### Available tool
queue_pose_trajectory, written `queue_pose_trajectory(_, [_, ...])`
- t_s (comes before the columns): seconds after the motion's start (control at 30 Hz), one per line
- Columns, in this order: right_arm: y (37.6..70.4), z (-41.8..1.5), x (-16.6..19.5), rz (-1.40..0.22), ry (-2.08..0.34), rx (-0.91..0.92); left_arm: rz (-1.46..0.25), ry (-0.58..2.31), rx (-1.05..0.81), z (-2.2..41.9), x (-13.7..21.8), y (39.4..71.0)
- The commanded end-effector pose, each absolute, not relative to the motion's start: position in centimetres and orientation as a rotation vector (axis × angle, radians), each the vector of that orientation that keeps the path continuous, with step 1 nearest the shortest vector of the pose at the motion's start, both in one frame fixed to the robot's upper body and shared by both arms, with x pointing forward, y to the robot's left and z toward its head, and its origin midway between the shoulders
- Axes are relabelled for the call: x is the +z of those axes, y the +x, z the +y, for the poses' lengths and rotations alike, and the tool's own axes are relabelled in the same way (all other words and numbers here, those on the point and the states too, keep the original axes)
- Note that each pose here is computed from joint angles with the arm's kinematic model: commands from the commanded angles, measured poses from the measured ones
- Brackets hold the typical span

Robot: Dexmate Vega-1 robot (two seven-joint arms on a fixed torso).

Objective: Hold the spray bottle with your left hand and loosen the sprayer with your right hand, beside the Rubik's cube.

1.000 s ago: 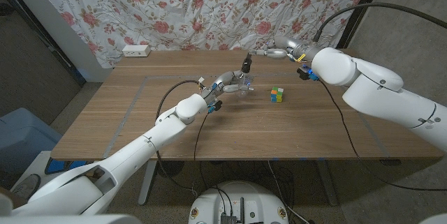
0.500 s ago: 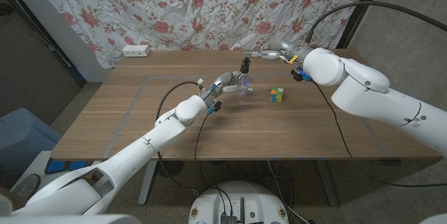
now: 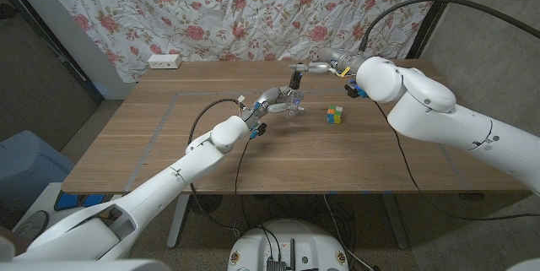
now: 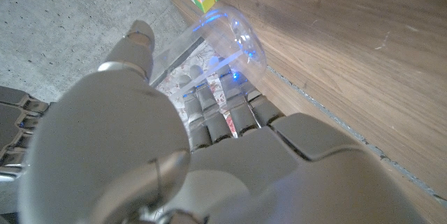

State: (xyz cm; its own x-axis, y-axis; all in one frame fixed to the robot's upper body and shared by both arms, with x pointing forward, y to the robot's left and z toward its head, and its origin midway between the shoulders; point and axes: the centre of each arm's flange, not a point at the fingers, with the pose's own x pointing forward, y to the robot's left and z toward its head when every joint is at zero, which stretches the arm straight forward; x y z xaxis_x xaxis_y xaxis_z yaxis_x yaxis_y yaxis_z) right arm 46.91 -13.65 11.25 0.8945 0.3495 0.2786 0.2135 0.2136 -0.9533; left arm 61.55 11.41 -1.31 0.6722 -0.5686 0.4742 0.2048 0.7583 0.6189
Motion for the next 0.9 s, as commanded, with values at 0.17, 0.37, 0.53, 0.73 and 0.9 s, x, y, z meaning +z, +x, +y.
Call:
queue_pose_trajectory(0.17, [46.9,-12.25,11.02,-0.454,-1.414,0.073,-0.708,0.571,-0.473,11.35,-1.42,61.44])
queue_pose_trajectory(0.37, [46.92,-12.04,10.86,-0.442,-1.417,0.063,-0.708,0.571,-0.477,11.29,-1.56,61.35])
queue_pose_trajectory(0.53, [46.99,-11.87,10.76,-0.438,-1.417,0.06,-0.706,0.572,-0.482,11.23,-1.67,61.3])
queue_pose_trajectory(0.73, [47.14,-11.77,10.75,-0.431,-1.417,0.061,-0.704,0.574,-0.488,11.15,-1.68,61.33])
queue_pose_trajectory(0.9, [47.24,-11.78,10.78,-0.427,-1.413,0.063,-0.704,0.577,-0.489,11.12,-1.64,61.42])
